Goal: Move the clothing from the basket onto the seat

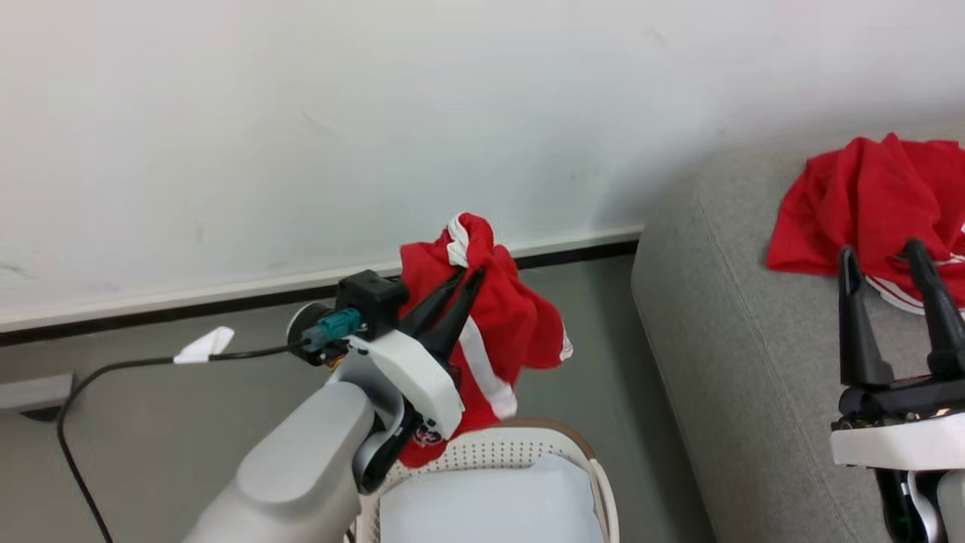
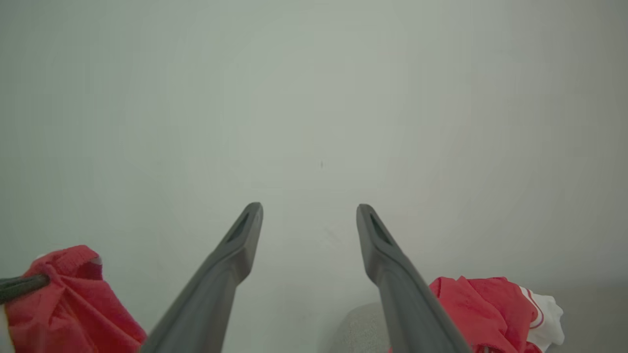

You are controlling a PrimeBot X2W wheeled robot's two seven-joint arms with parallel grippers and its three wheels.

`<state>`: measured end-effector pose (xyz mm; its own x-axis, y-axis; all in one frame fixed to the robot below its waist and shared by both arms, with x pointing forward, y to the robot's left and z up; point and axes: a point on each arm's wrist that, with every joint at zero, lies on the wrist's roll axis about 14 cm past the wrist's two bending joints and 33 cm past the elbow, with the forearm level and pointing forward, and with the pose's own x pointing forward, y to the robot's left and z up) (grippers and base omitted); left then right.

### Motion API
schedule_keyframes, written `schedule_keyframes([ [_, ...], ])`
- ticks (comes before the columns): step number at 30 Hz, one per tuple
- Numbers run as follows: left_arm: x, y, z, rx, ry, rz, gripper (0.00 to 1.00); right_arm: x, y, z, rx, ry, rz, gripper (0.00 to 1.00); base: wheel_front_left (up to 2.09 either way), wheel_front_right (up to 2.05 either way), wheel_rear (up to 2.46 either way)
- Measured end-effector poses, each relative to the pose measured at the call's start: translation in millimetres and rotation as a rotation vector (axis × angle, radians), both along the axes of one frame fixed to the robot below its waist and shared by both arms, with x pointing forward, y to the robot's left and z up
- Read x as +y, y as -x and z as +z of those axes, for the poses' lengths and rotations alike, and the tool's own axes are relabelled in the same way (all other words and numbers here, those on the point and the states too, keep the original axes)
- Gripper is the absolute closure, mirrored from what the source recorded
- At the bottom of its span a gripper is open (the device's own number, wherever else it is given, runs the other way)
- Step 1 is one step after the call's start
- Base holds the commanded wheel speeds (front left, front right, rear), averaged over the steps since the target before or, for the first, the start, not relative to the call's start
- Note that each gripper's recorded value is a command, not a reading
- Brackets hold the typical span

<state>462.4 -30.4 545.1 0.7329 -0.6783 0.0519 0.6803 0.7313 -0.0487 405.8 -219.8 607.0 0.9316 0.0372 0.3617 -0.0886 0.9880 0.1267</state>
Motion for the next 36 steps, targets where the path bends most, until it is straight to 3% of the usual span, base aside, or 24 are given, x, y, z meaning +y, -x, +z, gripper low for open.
schedule_keyframes([
  [6, -0.4, 15.0, 51.5, -0.108, 0.092, -0.007, 1.00, 10.6, 8.4, -0.1, 0.004, -0.007, 0.034, 0.00, 0.00, 0.00, 0.00],
  [12, 2.9, 22.9, 87.2, -0.182, 0.113, 0.000, 1.00, 23.4, 13.9, -3.0, 0.013, -0.020, 0.073, 0.00, 0.00, 0.00, 0.00],
  [24, 1.7, 31.9, 99.2, -0.200, 0.114, -0.008, 1.00, 48.7, 18.2, -13.9, 0.050, -0.009, 0.159, 0.00, 0.00, 0.00, 0.00],
  [36, -7.7, 42.6, 95.4, -0.198, 0.107, -0.051, 1.00, 153.8, 26.1, -43.5, 0.152, 0.112, 0.520, 0.00, 0.00, 0.00, 0.00],
])
